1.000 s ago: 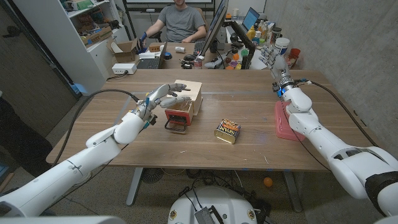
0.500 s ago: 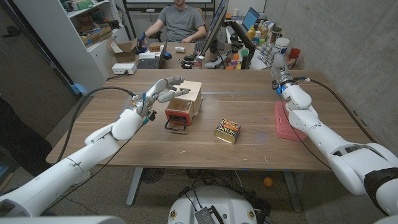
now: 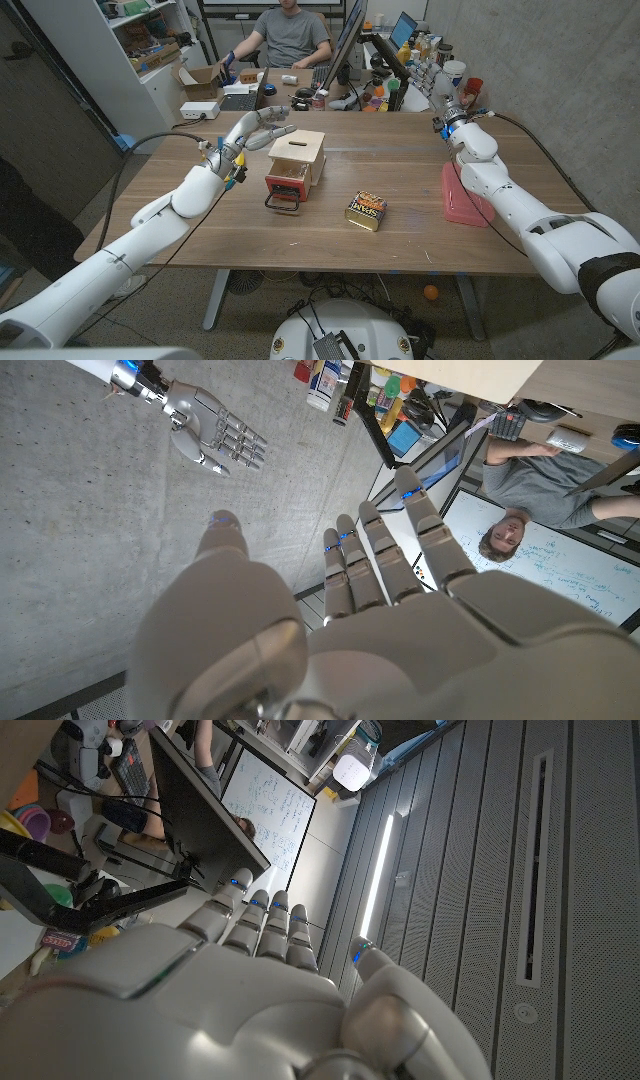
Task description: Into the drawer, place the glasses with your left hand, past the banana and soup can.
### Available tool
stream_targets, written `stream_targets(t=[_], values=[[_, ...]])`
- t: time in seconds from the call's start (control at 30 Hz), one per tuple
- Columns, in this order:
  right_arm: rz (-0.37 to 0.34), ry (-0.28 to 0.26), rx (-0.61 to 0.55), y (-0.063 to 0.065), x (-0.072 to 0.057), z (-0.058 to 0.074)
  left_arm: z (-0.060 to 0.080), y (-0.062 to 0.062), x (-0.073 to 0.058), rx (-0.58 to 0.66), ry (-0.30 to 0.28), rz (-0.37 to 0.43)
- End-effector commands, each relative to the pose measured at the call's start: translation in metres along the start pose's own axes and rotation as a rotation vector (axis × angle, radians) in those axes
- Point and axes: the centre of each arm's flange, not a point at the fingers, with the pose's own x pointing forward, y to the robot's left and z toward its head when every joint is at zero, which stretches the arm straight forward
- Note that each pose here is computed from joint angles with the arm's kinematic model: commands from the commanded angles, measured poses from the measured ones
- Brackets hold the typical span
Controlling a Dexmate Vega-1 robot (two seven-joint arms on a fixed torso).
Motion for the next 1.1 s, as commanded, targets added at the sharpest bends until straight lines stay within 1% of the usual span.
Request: stream_targets(t=[0.03, 0.2, 0.3, 0.37, 0.47, 0.7, 0.87, 0.97, 1.1], values=[[0.021, 0.005, 0.003, 0.001, 0.02, 0.0, 0.004, 0.011, 0.005, 0.031, 0.028, 0.029], [0.016, 0.011, 0.002, -0.002, 0.022, -0.002, 0.001, 0.018, 0.005, -0.001, 0.038, 0.067], [0.017, 0.017, -0.002, -0.003, 0.025, -0.002, 0.0, 0.019, 0.008, -0.019, 0.039, 0.063], [0.016, 0.012, 0.004, -0.002, 0.027, -0.002, 0.0, 0.02, 0.012, -0.026, 0.035, 0.075], [0.019, 0.02, 0.008, -0.001, 0.028, -0.005, -0.001, 0.022, 0.016, -0.078, 0.024, 0.099], [0.019, 0.024, 0.007, 0.0, 0.029, -0.007, 0.0, 0.028, 0.023, -0.155, -0.002, 0.141], [0.014, 0.028, 0.01, 0.0, 0.029, -0.009, -0.001, 0.03, 0.025, -0.229, -0.013, 0.18], [0.009, 0.032, 0.013, 0.001, 0.028, -0.011, -0.003, 0.03, 0.025, -0.274, -0.015, 0.189], [0.007, 0.033, 0.012, 0.001, 0.028, -0.012, -0.003, 0.033, 0.025, -0.293, -0.018, 0.207]])
